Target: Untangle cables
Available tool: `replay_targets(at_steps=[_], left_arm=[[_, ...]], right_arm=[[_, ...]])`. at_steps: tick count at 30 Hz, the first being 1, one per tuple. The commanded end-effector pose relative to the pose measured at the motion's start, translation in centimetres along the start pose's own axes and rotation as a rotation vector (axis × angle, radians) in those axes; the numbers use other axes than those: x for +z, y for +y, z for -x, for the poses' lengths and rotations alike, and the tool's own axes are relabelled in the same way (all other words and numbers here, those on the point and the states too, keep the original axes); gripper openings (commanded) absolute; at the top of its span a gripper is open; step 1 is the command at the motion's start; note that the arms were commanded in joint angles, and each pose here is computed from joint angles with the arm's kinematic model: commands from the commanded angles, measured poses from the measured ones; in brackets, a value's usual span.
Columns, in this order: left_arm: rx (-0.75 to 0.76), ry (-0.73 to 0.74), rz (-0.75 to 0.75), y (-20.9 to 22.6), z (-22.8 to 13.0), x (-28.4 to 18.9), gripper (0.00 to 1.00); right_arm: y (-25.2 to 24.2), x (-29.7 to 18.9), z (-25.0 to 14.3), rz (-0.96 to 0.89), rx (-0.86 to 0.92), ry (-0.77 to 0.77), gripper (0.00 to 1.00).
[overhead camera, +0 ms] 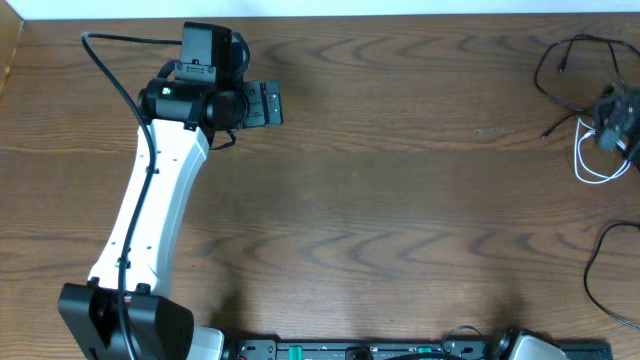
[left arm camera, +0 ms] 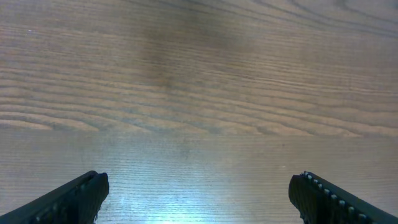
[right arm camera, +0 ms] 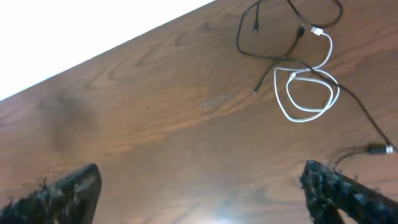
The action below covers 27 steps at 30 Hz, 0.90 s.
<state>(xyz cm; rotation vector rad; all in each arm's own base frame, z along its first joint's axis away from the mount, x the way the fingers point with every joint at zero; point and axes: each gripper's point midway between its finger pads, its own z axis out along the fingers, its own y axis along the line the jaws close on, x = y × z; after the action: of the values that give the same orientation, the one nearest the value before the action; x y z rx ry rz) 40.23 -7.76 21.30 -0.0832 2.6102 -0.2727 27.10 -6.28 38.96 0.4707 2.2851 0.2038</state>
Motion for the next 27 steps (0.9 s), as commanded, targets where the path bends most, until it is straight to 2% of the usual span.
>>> replay_targets(at_steps=[1,12,15,23,27], left_arm=[[-0.012,-0.033,0.002,-0.1,0.6,-1.2,0.98],[-0.012,-0.033,0.002,-0.1,0.6,-1.2,0.98],[-0.012,-0.033,0.002,-0.1,0.6,-1.2,0.98],[-0.013,-0.033,0.002,-0.1,0.6,-1.2,0.98],[-0.013,-0.033,0.002,-0.1,0.6,-1.2,0.98]], right_arm=[[0.6,-2.7,-2.0,-0.006,-0.020,-0.008,0.99],[0.9,-6.7,-7.1,-0.024,-0.018,0.036,0.99],[0.5,-7.1,-7.1,-0.052,-0.032,0.022,0.99],[0.6,-7.1,-8.1,-0.042,-0.183,0.052,0.99],[0.9,-6.9,-9.3,-0.018,-0.264,0.007,0.99]])
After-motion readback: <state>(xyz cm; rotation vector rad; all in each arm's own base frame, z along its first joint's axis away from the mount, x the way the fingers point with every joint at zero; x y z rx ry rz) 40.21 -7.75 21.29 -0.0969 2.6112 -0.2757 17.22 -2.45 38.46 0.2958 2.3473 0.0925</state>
